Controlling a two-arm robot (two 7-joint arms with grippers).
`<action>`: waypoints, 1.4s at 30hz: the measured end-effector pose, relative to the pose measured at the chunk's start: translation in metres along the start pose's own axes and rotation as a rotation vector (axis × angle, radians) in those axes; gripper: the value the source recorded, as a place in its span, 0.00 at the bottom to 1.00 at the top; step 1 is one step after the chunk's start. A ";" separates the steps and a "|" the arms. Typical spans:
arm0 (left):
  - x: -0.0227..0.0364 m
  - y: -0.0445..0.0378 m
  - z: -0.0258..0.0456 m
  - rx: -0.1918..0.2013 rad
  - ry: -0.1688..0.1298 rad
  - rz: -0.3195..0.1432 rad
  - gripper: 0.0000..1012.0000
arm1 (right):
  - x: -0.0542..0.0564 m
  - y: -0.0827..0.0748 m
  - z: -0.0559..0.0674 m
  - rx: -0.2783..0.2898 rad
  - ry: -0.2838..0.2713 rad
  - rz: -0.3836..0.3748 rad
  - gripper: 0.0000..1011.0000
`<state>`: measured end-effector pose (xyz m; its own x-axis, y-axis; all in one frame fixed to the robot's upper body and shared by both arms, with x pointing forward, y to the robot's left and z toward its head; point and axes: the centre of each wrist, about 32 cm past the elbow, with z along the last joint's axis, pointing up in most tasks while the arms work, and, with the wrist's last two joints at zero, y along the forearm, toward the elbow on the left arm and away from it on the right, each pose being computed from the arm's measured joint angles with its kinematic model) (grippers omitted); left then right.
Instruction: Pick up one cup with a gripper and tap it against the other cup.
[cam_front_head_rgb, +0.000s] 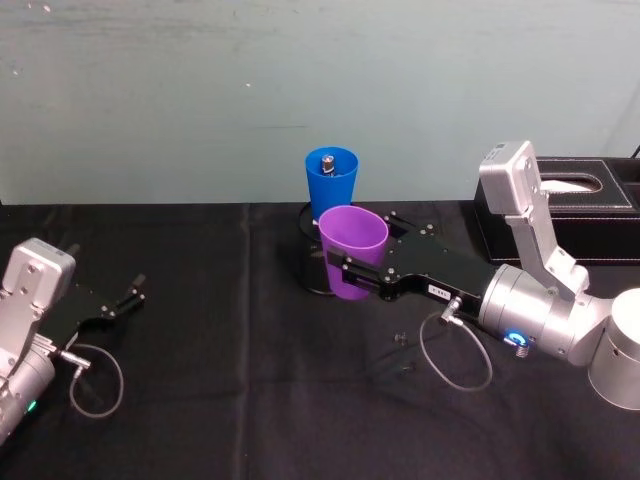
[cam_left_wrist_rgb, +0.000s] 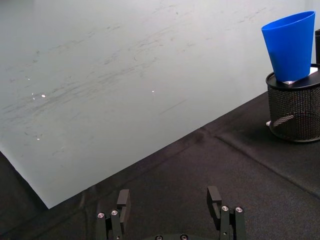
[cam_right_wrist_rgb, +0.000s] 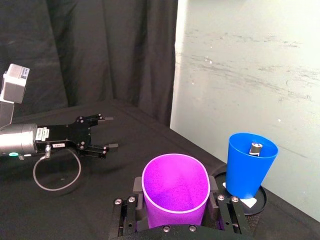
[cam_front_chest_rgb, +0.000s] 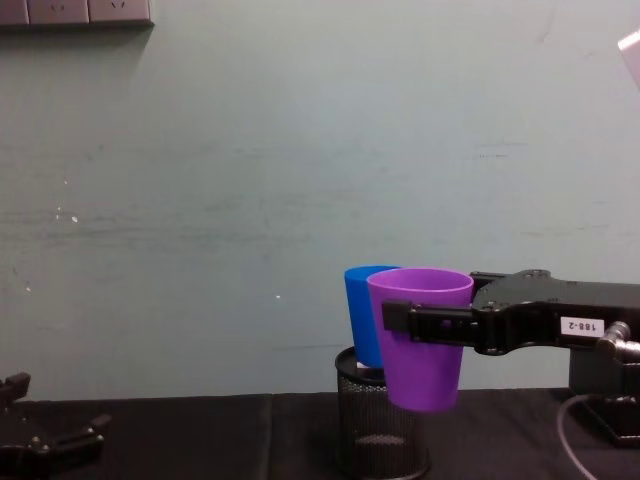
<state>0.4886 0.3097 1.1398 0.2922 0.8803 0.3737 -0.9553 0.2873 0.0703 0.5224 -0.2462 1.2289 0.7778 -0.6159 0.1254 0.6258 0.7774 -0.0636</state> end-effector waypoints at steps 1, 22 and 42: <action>0.0000 0.0000 0.0000 0.000 0.000 0.000 0.99 | 0.000 0.000 0.000 0.000 0.000 0.000 0.72; 0.0000 0.0000 0.0000 0.000 0.000 0.000 0.99 | 0.000 0.000 0.000 0.001 0.000 0.002 0.71; 0.0000 0.0000 0.0000 0.000 0.000 0.000 0.99 | 0.000 0.000 0.000 0.001 0.000 0.001 0.71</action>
<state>0.4886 0.3097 1.1398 0.2923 0.8803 0.3737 -0.9552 0.2873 0.0703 0.5223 -0.2462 1.2286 0.7787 -0.6148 0.1252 0.6247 0.7783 -0.0629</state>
